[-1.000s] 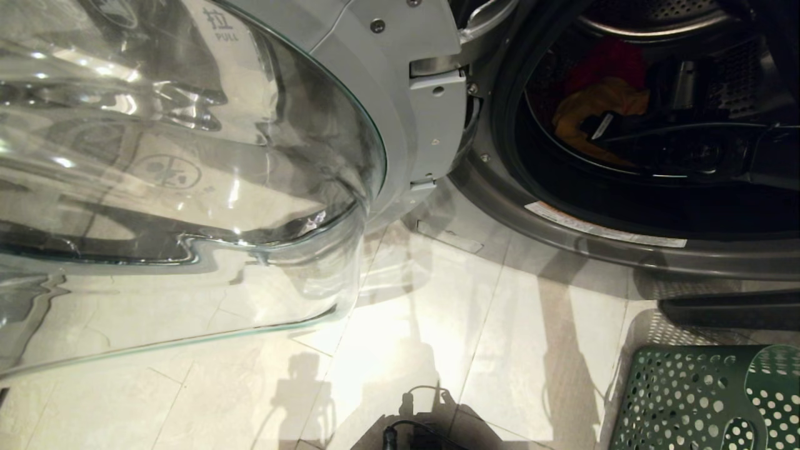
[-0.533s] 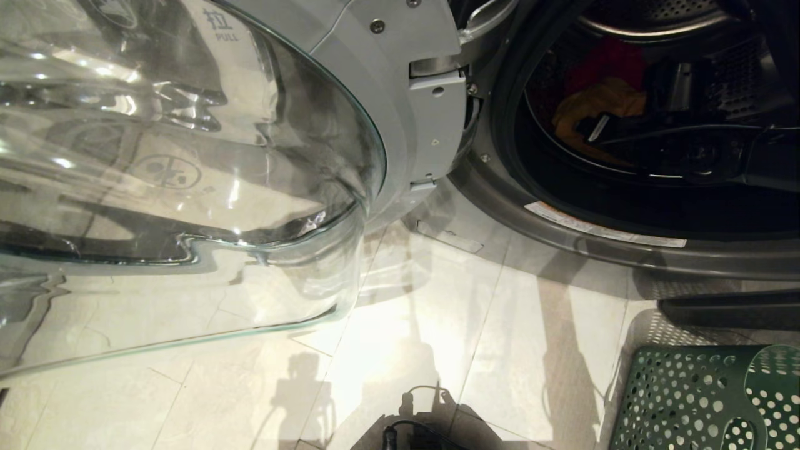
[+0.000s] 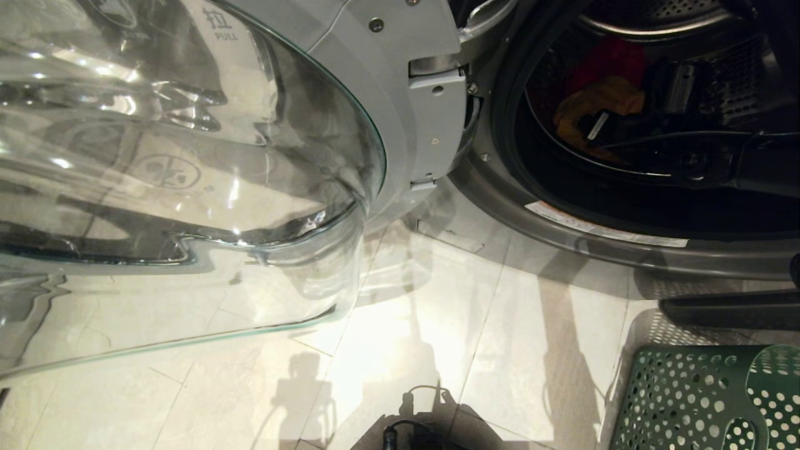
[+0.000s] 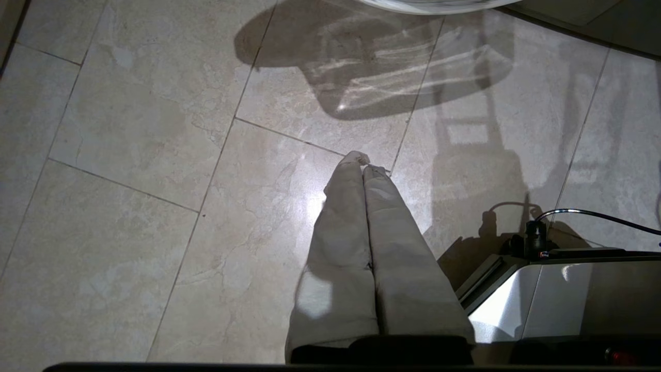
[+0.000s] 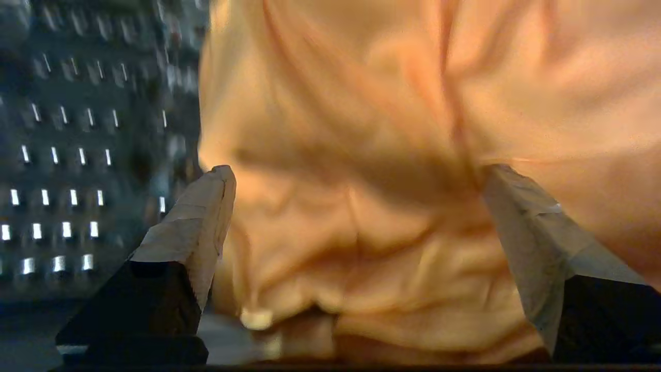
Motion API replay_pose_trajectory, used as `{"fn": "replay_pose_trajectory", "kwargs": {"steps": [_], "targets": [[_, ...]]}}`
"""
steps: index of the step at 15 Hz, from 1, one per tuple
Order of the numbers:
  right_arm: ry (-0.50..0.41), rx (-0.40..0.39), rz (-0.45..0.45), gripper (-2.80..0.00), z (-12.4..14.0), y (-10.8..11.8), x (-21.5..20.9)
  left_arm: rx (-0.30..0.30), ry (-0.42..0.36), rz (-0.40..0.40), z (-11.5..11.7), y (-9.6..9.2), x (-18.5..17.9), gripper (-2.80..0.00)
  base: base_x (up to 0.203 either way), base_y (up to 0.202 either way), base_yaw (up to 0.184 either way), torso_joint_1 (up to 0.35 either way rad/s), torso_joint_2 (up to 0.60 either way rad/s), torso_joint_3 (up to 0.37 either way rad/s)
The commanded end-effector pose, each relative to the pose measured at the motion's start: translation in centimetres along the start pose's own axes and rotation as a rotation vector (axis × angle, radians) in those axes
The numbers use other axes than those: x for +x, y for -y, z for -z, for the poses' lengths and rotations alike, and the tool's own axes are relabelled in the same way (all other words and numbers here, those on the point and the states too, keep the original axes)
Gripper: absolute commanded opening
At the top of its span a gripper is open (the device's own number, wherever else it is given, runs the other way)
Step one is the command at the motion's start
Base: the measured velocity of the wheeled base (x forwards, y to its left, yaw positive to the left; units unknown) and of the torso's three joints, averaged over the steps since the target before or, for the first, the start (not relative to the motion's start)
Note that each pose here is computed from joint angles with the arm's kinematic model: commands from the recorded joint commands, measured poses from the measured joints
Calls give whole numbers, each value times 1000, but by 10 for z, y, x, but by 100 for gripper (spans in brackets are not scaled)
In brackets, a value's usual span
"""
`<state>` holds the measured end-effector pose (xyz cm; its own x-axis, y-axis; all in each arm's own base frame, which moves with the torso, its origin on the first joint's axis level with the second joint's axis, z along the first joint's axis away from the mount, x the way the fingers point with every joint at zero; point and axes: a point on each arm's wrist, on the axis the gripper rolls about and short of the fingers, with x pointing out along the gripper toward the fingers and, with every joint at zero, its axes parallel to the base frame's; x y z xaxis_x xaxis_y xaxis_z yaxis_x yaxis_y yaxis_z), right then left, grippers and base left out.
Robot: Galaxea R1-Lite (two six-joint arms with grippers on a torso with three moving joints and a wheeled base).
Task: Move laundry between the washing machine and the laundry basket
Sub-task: Pick a cloth and place it into the basket
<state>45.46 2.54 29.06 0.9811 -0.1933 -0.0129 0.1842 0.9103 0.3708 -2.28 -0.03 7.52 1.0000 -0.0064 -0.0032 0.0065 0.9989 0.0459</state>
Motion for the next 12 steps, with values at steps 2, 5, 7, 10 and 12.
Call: {"fn": "replay_pose_trajectory", "kwargs": {"steps": [2, 5, 7, 10, 12], "targets": [[43, -22, 12, 0, -3, 0, 1, 0, -1, 0, 0, 0, 0, -280, 0, 0, 0, 0, 0, 0], [50, -22, 12, 0, 0, 0, 4, 0, -1, 0, 0, 0, 0, -280, 0, 0, 0, 0, 0, 0], [47, -22, 14, 0, 2, 1, 6, 0, -1, 0, 0, 0, 0, -280, 0, 0, 0, 0, 0, 0], [56, -24, 17, 0, 5, 1, 8, 0, 0, 0, 0, 0, 0, -280, 0, 0, 0, 0, 0, 0], [62, -33, 16, 0, 6, 2, 10, 0, -1, 0, 0, 0, 0, -280, 0, 0, 0, 0, 0, 0]]}}
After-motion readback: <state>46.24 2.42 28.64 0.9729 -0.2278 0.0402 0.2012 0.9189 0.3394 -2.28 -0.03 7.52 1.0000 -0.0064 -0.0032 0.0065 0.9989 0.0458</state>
